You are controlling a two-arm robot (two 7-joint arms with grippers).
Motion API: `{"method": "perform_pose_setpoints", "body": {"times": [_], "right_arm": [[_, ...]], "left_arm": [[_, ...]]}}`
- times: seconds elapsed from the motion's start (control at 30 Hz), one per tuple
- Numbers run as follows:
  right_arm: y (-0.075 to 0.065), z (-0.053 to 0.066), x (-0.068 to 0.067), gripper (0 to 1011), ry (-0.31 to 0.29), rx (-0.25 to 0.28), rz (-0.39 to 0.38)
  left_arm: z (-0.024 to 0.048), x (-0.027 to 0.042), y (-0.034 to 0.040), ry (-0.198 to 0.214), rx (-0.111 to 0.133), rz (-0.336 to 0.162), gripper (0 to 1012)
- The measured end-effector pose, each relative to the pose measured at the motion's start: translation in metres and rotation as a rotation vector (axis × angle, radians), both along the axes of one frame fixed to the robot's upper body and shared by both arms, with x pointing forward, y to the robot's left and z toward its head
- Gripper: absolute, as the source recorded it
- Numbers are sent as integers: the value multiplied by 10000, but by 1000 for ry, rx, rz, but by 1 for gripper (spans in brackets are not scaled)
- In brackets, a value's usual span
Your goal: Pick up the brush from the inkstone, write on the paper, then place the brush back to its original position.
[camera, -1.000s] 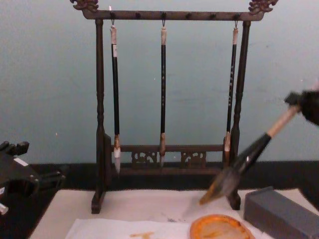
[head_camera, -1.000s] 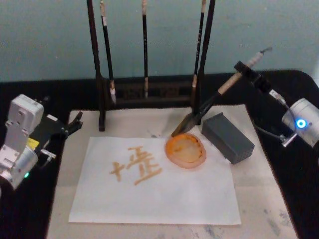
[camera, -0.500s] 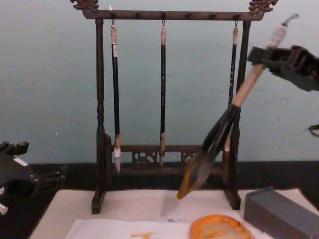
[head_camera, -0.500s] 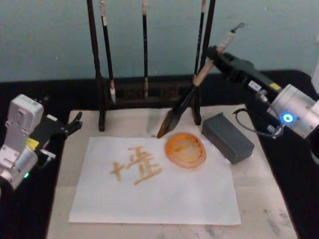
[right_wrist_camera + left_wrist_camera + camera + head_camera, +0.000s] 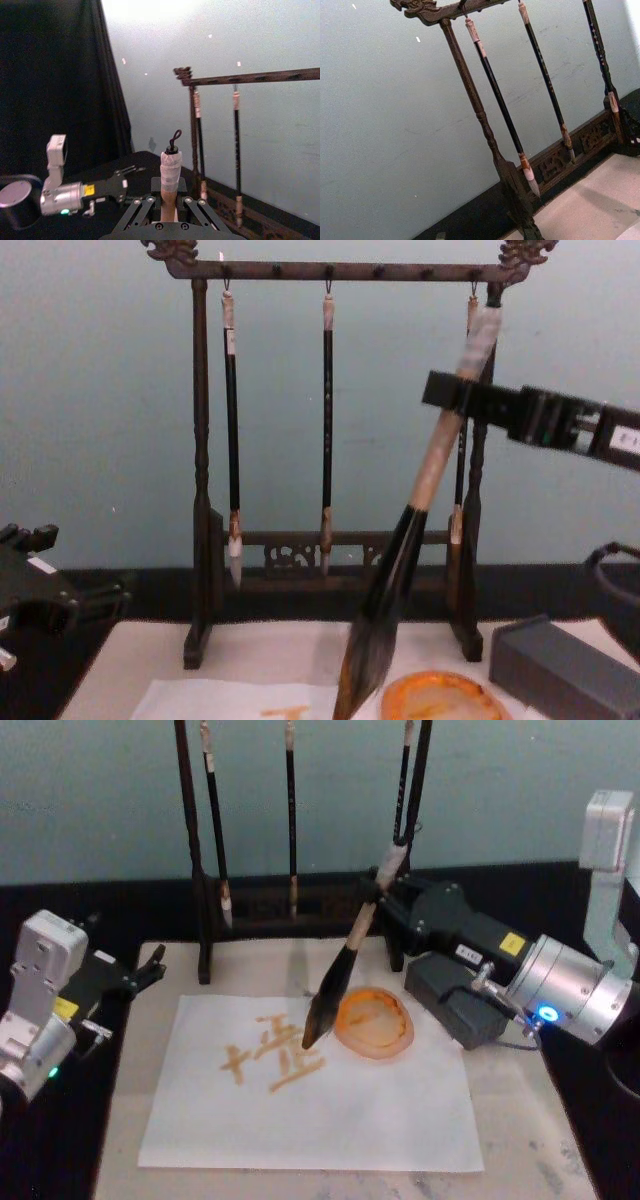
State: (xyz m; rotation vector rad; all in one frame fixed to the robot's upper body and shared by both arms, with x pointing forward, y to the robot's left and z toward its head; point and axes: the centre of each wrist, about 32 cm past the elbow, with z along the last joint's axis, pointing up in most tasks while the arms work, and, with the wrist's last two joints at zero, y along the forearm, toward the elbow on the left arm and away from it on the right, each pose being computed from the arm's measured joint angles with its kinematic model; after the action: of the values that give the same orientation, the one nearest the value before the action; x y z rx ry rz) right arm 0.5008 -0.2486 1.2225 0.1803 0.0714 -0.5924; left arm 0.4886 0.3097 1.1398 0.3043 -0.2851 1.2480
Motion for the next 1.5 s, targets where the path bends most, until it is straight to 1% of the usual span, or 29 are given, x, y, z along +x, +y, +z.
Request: {"method": "perform_pose_setpoints", "body": {"times": [0.13,0.23,0.27,0.37,0.43,0.47,0.57,0.67,0.8,0.93,1.5], "right_arm": [[48,-45,-47,172,-4,-14,20],[105,-109,-94,172,7,-22,36],[105,-109,-94,172,7,-22,36],[160,-169,-125,172,21,-26,47],[198,-228,-141,172,47,-27,53],[198,-228,-141,172,47,-27,53],[231,-294,-158,172,81,-28,57],[238,-328,-160,172,96,-28,56],[228,-369,-150,172,110,-37,48],[190,-392,-120,172,113,-45,21],[60,-398,-40,172,98,-55,-58]], "left_arm": [[0,0,0,0,0,0,1010],[0,0,0,0,0,0,1010],[0,0,0,0,0,0,1010],[0,0,0,0,0,0,1010],[0,0,0,0,0,0,1010],[0,0,0,0,0,0,1010],[0,0,0,0,0,0,1010],[0,0,0,0,0,0,1010],[0,0,0,0,0,0,1010],[0,0,0,0,0,0,1010],[0,0,0,0,0,0,1010]]}}
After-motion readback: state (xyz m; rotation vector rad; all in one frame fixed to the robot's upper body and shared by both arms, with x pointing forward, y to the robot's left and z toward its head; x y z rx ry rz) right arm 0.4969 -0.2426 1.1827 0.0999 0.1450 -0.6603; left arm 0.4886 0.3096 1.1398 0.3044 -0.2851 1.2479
